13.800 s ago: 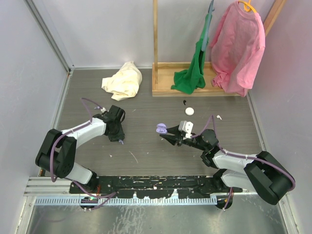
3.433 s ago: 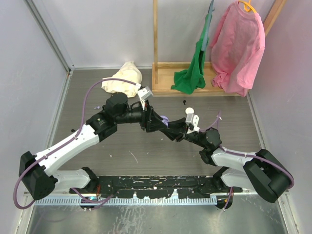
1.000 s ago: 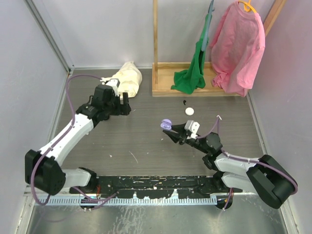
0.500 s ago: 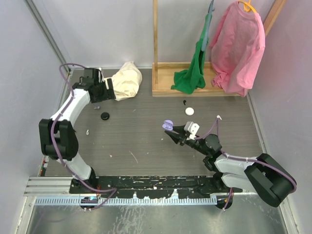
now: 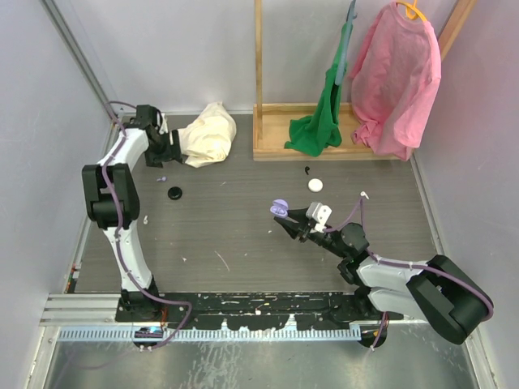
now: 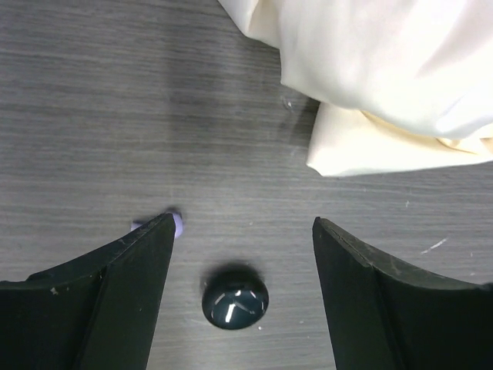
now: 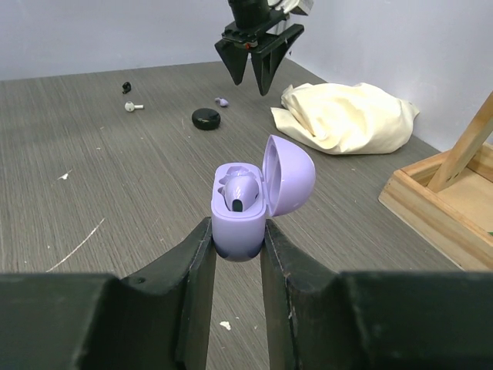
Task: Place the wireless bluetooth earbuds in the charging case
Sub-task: Pick up the earbud from the center of the board.
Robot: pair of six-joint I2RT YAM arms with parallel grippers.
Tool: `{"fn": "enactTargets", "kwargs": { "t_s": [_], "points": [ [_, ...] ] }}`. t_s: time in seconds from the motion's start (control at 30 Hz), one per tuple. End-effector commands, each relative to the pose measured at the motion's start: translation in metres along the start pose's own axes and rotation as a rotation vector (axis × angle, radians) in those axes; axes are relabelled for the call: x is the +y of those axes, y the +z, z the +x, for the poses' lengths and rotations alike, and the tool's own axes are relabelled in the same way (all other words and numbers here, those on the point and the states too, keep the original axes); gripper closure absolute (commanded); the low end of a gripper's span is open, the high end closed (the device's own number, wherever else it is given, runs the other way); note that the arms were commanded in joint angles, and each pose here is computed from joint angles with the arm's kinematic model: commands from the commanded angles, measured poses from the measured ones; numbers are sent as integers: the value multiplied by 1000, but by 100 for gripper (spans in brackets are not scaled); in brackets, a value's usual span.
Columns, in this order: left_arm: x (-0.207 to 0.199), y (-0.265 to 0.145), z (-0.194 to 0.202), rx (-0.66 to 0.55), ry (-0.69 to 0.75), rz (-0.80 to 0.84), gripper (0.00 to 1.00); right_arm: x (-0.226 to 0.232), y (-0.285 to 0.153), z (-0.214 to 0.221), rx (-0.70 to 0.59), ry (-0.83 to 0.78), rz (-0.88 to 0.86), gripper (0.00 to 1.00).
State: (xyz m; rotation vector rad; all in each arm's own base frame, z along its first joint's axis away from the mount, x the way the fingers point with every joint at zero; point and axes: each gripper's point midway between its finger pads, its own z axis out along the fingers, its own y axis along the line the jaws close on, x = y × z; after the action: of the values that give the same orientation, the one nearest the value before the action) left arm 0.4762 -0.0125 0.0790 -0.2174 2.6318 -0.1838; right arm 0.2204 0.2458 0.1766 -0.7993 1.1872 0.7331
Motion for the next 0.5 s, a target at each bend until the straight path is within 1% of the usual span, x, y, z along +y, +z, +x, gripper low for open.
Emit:
{"fn": "enactTargets", "kwargs": {
  "t_s": [0.0, 0.3, 0.47],
  "points": [
    [3, -1, -16, 4, 23, 21, 27, -5, 5, -20, -72, -51, 17, 99],
    [25, 16, -2, 64, -21, -14, 27, -5, 6, -16, -51, -53, 12, 99],
    [31, 24, 5, 92, -35, -16, 27, -5, 6, -15, -48, -51, 10, 99]
  ]
}}
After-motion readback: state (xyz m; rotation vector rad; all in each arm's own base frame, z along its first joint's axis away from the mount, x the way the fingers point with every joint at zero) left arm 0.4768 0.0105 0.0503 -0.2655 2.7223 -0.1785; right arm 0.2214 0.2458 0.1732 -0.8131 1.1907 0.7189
